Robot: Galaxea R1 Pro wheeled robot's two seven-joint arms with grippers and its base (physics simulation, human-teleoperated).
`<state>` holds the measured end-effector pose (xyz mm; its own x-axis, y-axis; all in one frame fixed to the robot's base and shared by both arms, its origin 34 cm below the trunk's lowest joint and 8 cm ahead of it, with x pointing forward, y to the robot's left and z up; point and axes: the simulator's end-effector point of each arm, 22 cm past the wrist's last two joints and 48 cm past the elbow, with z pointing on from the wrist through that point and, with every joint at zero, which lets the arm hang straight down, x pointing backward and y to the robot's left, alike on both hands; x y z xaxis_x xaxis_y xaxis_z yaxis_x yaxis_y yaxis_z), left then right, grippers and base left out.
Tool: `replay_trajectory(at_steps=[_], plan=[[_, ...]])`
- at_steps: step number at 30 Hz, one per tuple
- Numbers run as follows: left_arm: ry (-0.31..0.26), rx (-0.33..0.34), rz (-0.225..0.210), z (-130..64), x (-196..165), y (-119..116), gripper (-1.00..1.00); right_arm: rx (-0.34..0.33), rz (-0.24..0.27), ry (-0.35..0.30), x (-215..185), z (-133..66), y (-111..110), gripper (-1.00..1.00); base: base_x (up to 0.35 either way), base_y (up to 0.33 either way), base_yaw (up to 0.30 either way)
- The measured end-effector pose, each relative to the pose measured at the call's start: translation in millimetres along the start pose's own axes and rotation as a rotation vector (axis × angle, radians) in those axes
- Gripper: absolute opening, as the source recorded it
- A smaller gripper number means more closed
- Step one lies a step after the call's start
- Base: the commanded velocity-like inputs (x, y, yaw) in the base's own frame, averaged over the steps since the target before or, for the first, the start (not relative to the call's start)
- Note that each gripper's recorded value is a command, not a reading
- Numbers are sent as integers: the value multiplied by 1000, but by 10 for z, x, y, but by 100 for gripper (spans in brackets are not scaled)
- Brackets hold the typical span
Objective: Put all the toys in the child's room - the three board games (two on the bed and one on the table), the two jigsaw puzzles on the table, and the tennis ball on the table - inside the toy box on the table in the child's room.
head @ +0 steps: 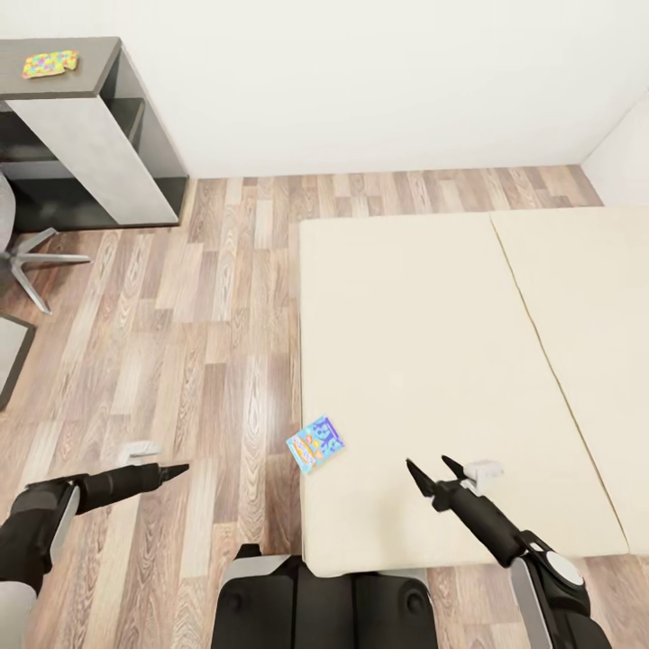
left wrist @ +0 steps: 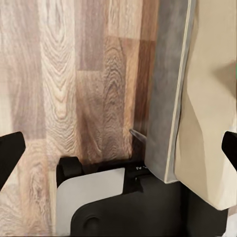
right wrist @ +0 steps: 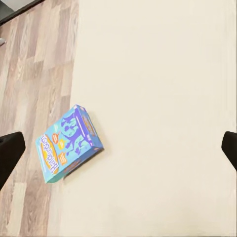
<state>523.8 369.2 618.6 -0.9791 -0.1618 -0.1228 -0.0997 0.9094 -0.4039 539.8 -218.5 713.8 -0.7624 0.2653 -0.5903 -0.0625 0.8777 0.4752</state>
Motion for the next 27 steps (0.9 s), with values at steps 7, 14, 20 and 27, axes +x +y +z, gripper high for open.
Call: replay_trajectory(at_steps=[7,14,20,27], plan=[[27,-125,35,148,68,53,100,123,-106,78,167,63,-136,100,0,0,0],[20,-272,37,184,63,203,100,260,-151,98,180,49,-346,100,0,0,0],[10,-295,39,156,23,218,100,344,-156,115,258,25,-473,100,0,0,0],[3,-315,48,124,-20,221,100,448,-158,114,254,-57,-663,100,0,0,0]])
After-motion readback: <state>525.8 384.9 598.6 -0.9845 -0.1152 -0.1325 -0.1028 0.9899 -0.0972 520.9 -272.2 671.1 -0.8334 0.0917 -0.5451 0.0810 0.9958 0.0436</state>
